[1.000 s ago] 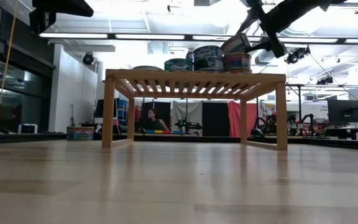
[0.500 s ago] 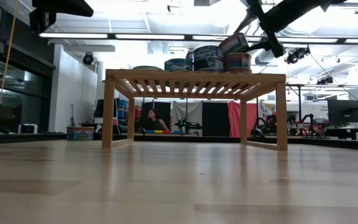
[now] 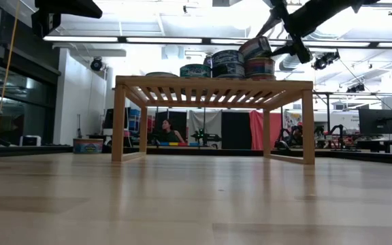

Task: Stack canned seafood by type on shelf
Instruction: Stack the pink tuna can on the pink tuna cans on the shelf

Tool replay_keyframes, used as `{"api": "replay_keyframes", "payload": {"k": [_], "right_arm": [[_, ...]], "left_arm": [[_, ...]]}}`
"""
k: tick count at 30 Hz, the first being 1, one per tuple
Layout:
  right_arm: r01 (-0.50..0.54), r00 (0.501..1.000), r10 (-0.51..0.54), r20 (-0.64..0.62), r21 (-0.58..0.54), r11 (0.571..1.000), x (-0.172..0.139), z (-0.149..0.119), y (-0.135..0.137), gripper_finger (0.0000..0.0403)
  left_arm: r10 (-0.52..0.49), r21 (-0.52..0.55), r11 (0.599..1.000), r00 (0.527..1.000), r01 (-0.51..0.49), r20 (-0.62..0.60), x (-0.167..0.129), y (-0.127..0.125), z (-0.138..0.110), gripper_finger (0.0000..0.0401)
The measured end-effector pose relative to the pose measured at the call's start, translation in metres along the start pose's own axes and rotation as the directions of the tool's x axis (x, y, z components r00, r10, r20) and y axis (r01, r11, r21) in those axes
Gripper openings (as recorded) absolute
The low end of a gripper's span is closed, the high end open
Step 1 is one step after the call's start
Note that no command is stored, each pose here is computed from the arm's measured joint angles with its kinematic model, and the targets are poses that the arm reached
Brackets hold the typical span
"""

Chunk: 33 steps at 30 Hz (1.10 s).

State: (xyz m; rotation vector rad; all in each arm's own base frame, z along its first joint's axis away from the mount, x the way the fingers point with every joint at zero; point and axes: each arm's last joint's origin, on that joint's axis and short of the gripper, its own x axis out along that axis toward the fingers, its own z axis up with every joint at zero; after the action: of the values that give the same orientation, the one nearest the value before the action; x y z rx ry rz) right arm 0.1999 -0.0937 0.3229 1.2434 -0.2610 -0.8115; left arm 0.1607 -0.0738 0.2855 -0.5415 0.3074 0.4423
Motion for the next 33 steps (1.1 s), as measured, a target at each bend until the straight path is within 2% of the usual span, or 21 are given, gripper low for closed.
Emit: {"api": "replay_keyframes", "payload": {"k": [3, 14, 25, 33], "right_arm": [[0.01, 1.0, -0.01, -0.003, 0.027, 1.0, 0.0, 0.0, -0.001, 0.0266], [0.065, 0.998, -0.065, -0.006, 0.009, 0.998, 0.0, -0.001, -0.006, 0.0268], [0.056, 0.998, -0.056, -0.003, -0.059, 0.997, -0.004, 0.003, 0.005, 0.0331], [0.074, 0.997, -0.074, -0.007, -0.064, 0.995, -0.007, 0.005, 0.009, 0.0337]], "left_arm": [[0.0, 0.0, 1.0, 1.0, 0.0, 0.0, 0.0, 0.0, 0.0, 0.0], [0.0, -0.002, 1.0, 1.0, 0.0, 0.0, 0.0, 0.0, 0.0, 0.0], [0.001, 0.01, 1.0, 1.0, -0.001, 0.0, 0.0, 0.0, 0.0, 0.0], [0.0, 0.021, 1.0, 1.0, 0.0, 0.0, 0.0, 0.0, 0.0, 0.0]]}}
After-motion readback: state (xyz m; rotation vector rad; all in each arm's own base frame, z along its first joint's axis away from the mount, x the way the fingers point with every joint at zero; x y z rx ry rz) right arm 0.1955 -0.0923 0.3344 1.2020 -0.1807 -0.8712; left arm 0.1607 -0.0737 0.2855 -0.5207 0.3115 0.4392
